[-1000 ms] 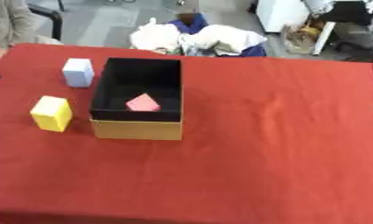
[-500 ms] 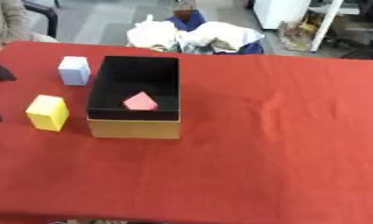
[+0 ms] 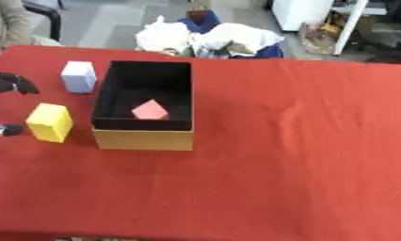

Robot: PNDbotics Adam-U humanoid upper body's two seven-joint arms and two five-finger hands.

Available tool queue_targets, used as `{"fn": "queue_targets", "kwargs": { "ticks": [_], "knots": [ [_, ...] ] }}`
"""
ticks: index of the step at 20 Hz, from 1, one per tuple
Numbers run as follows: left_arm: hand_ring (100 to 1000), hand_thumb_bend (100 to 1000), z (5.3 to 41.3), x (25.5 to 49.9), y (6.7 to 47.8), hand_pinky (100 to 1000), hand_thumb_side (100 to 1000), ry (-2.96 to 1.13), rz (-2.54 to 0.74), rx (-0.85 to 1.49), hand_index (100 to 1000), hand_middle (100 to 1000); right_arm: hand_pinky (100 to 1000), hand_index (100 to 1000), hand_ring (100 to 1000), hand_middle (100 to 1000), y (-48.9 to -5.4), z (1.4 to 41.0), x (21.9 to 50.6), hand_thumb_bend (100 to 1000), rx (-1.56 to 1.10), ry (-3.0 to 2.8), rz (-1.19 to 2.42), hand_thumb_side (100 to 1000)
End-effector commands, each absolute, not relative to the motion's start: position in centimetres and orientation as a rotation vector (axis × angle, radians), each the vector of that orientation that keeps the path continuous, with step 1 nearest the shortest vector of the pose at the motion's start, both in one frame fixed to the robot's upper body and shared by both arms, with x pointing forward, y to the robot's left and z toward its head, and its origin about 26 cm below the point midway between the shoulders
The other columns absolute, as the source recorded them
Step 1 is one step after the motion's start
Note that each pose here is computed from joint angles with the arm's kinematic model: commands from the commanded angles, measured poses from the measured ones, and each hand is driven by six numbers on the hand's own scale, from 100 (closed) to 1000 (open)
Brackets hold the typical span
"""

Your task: Pick up objects on the table and place them in the box.

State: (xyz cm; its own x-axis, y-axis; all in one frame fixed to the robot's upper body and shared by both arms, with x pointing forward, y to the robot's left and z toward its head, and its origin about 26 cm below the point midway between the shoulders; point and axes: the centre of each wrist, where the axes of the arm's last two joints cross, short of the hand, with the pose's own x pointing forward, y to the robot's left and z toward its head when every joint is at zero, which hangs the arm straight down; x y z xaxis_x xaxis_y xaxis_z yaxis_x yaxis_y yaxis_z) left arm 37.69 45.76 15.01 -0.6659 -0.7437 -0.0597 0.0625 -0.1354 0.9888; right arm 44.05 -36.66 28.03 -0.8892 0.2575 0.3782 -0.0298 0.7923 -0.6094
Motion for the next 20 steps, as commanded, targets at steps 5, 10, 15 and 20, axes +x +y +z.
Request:
{"fn": "queue_targets", "kwargs": {
  "ticks": [5,10,15,20],
  "knots": [
    [704,558,16.6,38.3,45.4,701,893,-1.563,-1.893,0.824,871,750,809,948,723,767,-37.6,29.8,43.2,100,-0.213,-2.575,0.982,133],
    [703,584,16.4,38.6,45.1,697,878,-1.547,-1.904,0.854,868,746,810,948,722,767,-37.7,29.6,43.2,100,-0.214,-2.571,0.977,143],
    [703,596,16.3,38.9,44.9,697,877,-1.533,-1.915,0.880,868,745,810,948,722,766,-37.9,29.4,43.1,100,-0.215,-2.565,0.970,152],
    [701,581,16.2,39.3,44.8,697,877,-1.537,-1.910,0.891,869,744,811,948,722,765,-38.0,29.1,43.2,100,-0.211,-2.558,0.968,166]
  ]
}}
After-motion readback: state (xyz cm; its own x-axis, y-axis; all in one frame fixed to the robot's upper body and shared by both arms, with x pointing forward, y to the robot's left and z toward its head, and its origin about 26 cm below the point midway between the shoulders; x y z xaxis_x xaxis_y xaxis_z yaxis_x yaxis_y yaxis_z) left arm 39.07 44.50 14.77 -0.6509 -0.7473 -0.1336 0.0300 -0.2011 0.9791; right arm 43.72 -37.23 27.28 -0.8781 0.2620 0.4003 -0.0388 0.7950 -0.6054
